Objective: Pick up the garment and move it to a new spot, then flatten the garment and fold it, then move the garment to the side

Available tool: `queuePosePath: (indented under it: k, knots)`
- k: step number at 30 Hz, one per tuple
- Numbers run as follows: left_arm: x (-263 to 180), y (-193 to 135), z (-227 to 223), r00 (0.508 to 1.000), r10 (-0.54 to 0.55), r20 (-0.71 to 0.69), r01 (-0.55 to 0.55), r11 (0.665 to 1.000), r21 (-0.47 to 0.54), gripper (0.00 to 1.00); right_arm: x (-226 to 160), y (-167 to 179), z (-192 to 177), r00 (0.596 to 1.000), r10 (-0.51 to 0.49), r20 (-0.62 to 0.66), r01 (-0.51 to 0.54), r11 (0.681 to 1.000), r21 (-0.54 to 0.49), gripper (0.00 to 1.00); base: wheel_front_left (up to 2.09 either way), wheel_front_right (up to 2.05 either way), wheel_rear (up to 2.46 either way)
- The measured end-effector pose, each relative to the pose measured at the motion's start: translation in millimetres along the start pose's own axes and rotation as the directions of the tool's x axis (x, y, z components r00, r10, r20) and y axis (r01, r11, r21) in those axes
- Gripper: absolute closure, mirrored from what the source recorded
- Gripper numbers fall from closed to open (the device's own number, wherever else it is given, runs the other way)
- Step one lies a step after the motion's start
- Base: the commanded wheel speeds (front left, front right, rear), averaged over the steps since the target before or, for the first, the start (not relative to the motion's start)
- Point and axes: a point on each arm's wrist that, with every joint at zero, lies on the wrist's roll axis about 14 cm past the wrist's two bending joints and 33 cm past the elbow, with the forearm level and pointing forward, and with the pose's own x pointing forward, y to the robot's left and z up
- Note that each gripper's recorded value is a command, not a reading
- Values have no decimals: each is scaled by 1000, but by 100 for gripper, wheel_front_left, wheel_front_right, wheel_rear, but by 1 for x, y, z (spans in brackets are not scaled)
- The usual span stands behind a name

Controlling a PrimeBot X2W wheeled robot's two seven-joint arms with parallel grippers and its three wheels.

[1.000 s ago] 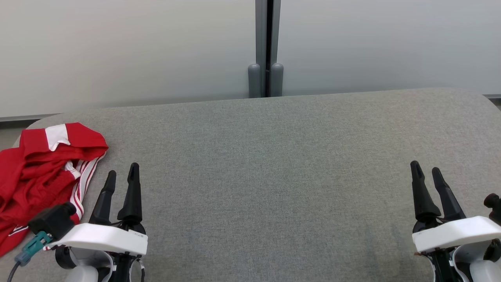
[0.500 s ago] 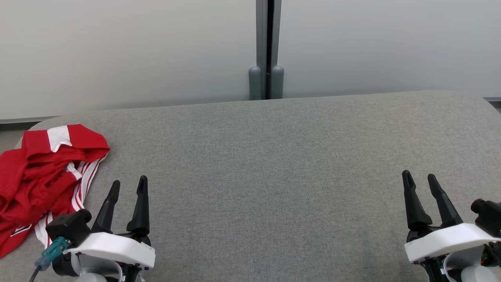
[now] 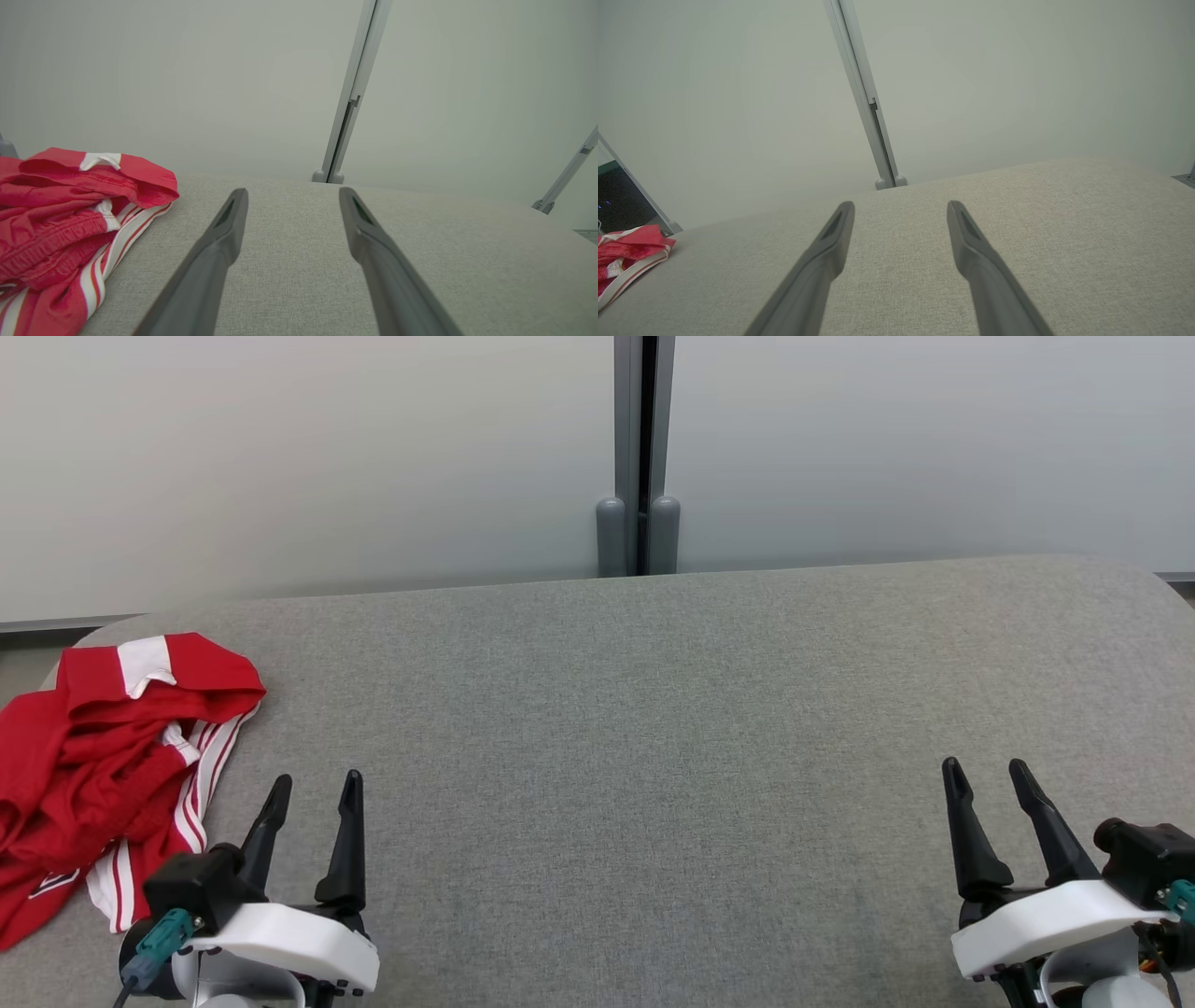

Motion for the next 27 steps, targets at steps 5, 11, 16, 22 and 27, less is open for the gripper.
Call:
queuePosePath:
  k: [5, 11, 16, 22, 27]
  knots:
    - [-2, 0, -3, 1000, 0, -3, 0, 999, 38, 0, 0, 2, 0, 1000, 9, -1, -9, 999, -43, 0, 0, 0, 0]
    - [-3, 1, -5, 1000, 0, -5, 0, 997, 82, 0, 1, 5, 0, 1000, 22, -4, -22, 996, -88, 0, 0, 0, 0]
    - [-4, 3, -9, 1000, 4, -12, -3, 993, 120, 0, 1, 7, -2, 1000, 27, -9, -28, 994, -107, 0, 0, 0, 0]
    - [-5, 2, -10, 1000, -2, -12, 3, 988, 155, 0, 1, 9, -4, 999, 28, -17, -30, 991, -129, 0, 0, 0, 0]
    - [-6, 3, -13, 1000, -2, -17, 5, 986, 169, 0, 0, 9, -5, 999, 28, -19, -31, 988, -149, 0, 0, 0, 0]
